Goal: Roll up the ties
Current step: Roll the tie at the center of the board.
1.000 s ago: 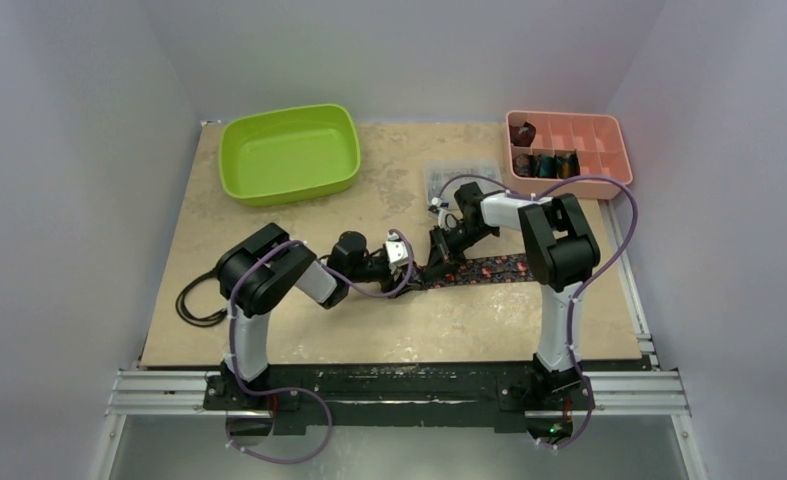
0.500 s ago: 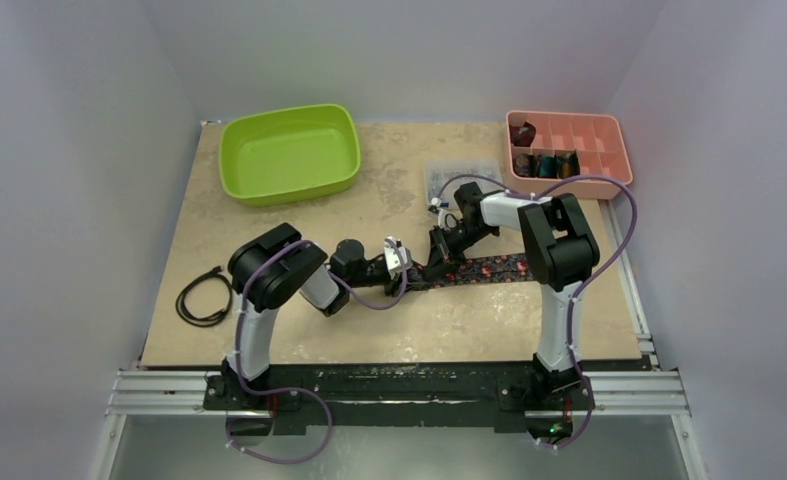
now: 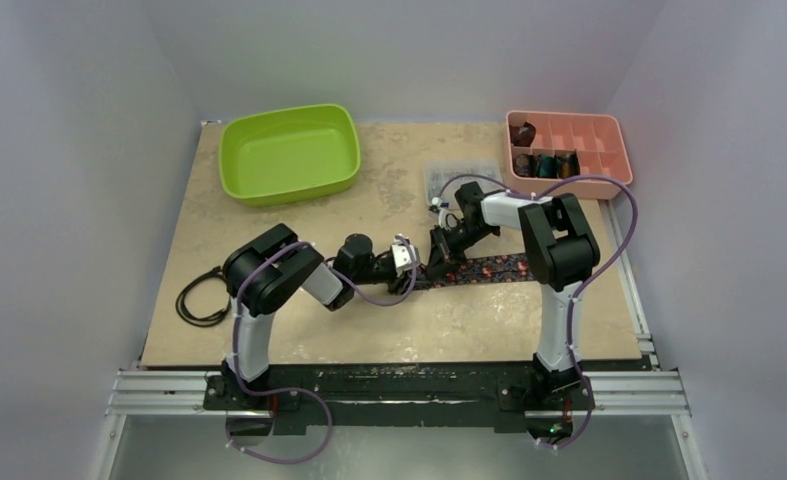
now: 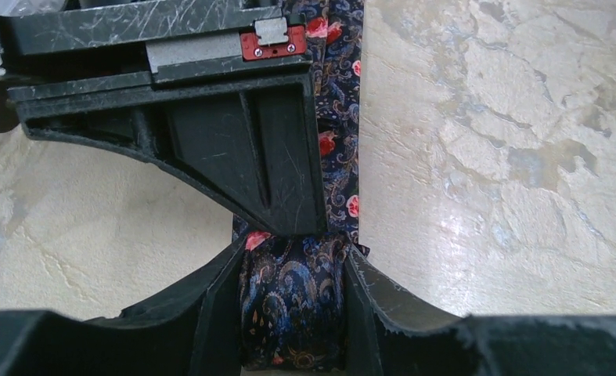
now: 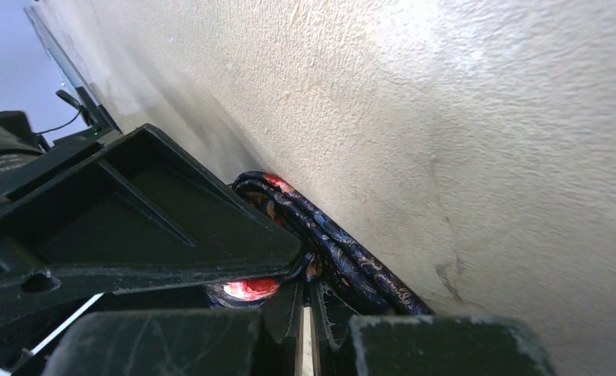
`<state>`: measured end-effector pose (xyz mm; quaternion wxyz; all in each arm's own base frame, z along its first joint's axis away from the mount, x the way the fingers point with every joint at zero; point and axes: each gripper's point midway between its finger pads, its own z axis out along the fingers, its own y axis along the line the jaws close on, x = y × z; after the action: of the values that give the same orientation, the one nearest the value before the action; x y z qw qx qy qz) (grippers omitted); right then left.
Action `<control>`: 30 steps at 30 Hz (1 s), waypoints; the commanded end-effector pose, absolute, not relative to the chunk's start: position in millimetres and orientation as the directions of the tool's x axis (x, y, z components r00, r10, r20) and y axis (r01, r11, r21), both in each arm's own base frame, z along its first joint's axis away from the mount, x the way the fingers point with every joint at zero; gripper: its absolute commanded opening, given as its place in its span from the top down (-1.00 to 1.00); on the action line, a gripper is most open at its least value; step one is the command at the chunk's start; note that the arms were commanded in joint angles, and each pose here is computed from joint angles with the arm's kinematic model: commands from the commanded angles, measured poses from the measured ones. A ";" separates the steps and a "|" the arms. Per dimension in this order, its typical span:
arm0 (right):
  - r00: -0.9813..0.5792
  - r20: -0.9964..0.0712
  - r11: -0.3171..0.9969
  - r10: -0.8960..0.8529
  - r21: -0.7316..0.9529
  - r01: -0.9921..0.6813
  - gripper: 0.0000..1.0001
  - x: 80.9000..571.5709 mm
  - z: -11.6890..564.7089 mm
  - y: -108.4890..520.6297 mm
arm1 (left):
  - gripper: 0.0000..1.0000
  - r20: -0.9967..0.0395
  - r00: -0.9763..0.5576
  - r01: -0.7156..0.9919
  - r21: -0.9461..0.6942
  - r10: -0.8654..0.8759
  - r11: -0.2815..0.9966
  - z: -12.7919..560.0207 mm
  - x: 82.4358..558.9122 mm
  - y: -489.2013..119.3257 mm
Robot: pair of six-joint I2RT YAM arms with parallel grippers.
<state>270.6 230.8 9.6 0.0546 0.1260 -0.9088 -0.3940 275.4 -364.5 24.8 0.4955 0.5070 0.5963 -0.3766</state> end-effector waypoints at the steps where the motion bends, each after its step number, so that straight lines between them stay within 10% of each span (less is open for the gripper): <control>1: -0.937 -0.139 0.723 -0.319 0.603 -0.336 1.00 292.9 -15.2 214.4 | 0.45 -0.833 -0.105 0.983 -0.006 0.543 0.182 -38.8 256.6 -341.8; 30: -0.939 -0.209 0.497 -0.272 0.806 -0.323 0.52 291.2 70.4 195.0 | 0.68 -0.596 -0.139 0.990 -0.057 0.791 0.130 -72.9 243.2 -312.3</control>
<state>283.7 189.6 34.1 0.0102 0.1487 -0.8861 -0.4388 289.1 -381.3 18.1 0.3959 0.5988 0.6327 -0.2904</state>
